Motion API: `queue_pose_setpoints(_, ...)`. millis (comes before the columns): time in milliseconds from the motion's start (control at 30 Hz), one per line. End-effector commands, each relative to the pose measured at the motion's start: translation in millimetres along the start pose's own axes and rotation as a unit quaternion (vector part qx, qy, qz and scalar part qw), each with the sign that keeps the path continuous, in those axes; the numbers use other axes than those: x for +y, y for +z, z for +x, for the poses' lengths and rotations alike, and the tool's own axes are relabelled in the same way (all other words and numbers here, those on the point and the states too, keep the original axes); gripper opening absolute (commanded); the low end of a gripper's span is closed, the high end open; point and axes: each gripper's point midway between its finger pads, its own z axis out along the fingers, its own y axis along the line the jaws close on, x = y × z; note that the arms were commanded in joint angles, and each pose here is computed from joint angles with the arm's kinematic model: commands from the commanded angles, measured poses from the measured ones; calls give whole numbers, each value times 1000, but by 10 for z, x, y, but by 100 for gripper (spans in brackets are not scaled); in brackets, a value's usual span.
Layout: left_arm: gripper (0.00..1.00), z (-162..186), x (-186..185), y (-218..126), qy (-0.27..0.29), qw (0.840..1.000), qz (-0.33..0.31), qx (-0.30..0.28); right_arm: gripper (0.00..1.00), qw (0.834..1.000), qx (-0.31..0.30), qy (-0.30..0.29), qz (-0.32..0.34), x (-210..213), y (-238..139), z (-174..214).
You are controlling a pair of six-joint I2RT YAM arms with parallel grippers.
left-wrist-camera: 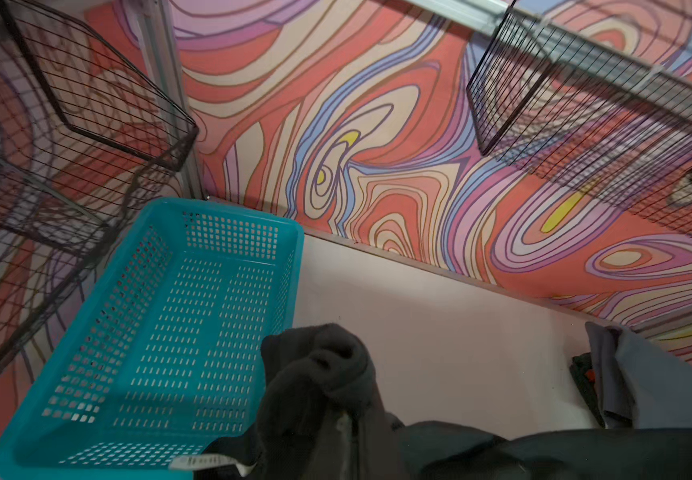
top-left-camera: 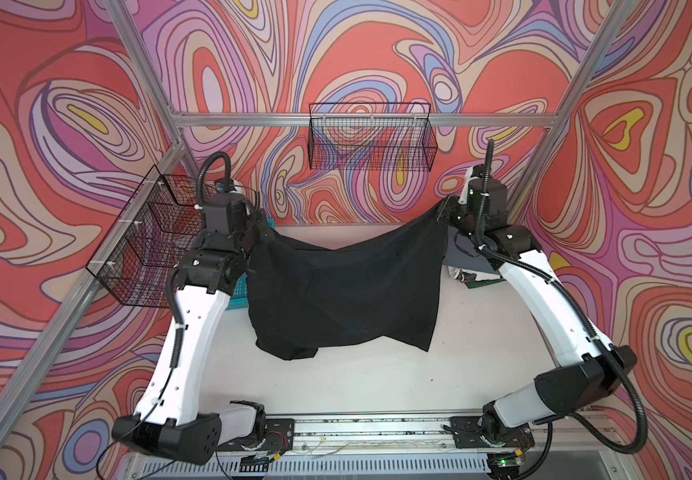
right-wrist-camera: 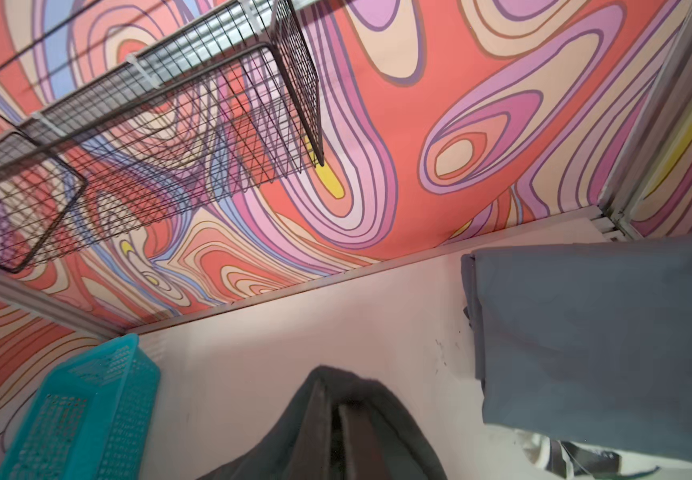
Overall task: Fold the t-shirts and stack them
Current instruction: 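Raise both grippers high and shake the shirt to hang it open, then lower the hanging shirt onto the table with both grippers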
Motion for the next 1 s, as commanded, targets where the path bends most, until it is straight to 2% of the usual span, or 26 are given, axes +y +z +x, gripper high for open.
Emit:
queue_pose_setpoints(0,0,-399,-202,-2,3,998,35,-47,0,999,-43,-14,0,63,66,-339)
queue_pose_setpoints(100,0,-468,-320,-27,0,997,61,-43,0,999,-31,-27,1,121,100,-409)
queue_pose_setpoints(200,0,-499,-263,-250,-7,996,61,-63,0,998,-48,-37,4,93,-108,-509)
queue_pose_setpoints(333,0,-445,-92,-692,-29,993,60,-101,0,996,-83,-42,15,-26,-597,-646)
queue_pose_setpoints(467,0,-394,-6,-1266,-43,986,88,-135,0,994,-101,-41,-3,-27,-1109,-785)
queue_pose_setpoints(600,0,-479,58,-1845,-44,979,106,-171,0,990,-135,-27,-16,-13,-1593,-1025)
queue_pose_setpoints(733,0,-636,55,-2303,-42,970,125,-203,0,988,-150,-11,-27,16,-1862,-1177)
queue_pose_setpoints(867,0,-772,14,-2384,-37,969,127,-211,0,987,-160,1,-28,35,-1887,-1265)
queue_pose_setpoints(967,0,-754,-41,-2069,-38,974,120,-188,0,988,-155,1,-19,32,-1754,-1254)
